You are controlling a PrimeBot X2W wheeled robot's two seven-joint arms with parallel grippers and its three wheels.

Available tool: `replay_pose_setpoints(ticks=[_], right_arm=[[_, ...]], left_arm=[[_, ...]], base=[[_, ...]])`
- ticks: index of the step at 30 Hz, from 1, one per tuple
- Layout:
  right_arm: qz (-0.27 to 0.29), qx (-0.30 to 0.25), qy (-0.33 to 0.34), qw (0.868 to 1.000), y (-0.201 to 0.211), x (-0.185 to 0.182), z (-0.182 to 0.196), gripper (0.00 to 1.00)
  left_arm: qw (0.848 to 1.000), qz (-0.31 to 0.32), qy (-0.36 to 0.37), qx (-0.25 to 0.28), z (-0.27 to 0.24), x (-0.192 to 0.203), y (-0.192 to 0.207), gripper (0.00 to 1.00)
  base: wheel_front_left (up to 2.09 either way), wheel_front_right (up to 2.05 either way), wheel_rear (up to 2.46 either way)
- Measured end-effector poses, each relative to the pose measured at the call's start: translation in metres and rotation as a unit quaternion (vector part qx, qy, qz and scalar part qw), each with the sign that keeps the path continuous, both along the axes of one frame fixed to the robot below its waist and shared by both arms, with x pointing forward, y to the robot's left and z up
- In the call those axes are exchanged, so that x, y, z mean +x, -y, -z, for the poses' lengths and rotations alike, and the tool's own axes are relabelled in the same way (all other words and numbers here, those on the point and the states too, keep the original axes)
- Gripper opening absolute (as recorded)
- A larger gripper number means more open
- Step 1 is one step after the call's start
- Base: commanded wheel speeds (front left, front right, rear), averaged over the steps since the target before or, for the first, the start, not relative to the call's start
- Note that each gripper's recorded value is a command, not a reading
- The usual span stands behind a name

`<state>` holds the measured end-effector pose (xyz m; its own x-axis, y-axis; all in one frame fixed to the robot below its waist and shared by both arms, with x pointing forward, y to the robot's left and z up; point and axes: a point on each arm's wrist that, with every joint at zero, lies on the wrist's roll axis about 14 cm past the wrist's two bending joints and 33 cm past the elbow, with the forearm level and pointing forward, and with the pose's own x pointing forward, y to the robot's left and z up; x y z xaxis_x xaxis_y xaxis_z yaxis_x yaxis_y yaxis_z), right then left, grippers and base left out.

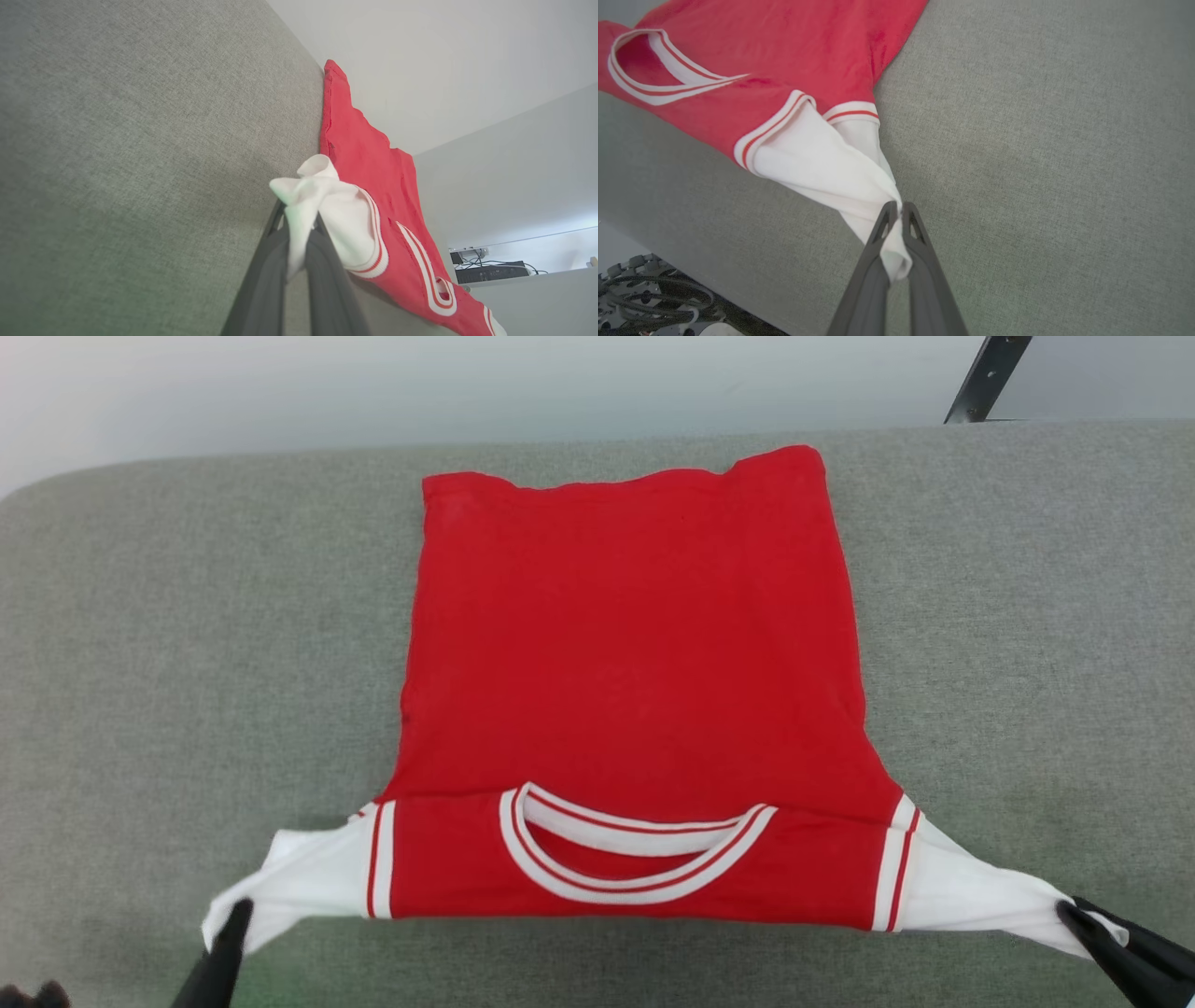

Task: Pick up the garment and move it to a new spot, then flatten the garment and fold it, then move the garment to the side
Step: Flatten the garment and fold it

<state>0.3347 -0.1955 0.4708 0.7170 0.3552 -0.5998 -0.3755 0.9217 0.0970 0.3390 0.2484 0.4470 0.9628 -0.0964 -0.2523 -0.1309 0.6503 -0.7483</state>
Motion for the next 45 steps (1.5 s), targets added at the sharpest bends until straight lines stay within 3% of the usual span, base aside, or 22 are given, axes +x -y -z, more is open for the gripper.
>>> replay_pose_setpoints(ticks=[10, 17, 27, 28, 30, 32, 40, 45], right_arm=[[-0.025, -0.002, -0.079, 0.997, -0.019, -0.009, 0.034, 0.00], [-0.041, -0.021, -0.123, 0.991, -0.027, -0.007, 0.075, 0.00], [-0.063, -0.030, -0.134, 0.988, -0.036, 0.001, 0.103, 0.00], [-0.065, -0.031, -0.135, 0.988, -0.036, 0.001, 0.104, 0.04], [-0.068, -0.035, -0.132, 0.988, -0.036, 0.002, 0.103, 0.38], [-0.067, -0.036, -0.126, 0.989, -0.035, 0.003, 0.102, 1.00], [-0.045, -0.022, -0.052, 0.997, -0.025, 0.039, 0.050, 1.00], [-0.036, -0.035, 0.023, 0.998, -0.013, 0.088, -0.006, 1.00]], left_arm=[[0.989, 0.050, -0.094, 0.107, 0.052, -0.009, 0.012, 0.00], [0.979, 0.064, -0.112, 0.156, 0.065, -0.001, 0.023, 0.00], [0.974, 0.070, -0.127, 0.173, 0.074, -0.001, 0.025, 0.00], [0.974, 0.070, -0.126, 0.173, 0.074, -0.001, 0.025, 0.00], [0.975, 0.069, -0.125, 0.172, 0.073, 0.000, 0.025, 0.00], [0.975, 0.069, -0.122, 0.172, 0.072, 0.001, 0.025, 0.00], [0.977, 0.066, -0.110, 0.169, 0.064, 0.001, 0.029, 0.00], [0.978, 0.069, -0.101, 0.167, 0.058, 0.003, 0.034, 0.00]], base=[[0.00, 0.00, 0.00], [0.00, 0.00, 0.00], [0.00, 0.00, 0.00], [0.00, 0.00, 0.00], [0.00, 0.00, 0.00], [0.00, 0.00, 0.00], [0.00, 0.00, 0.00], [0.00, 0.00, 0.00]])
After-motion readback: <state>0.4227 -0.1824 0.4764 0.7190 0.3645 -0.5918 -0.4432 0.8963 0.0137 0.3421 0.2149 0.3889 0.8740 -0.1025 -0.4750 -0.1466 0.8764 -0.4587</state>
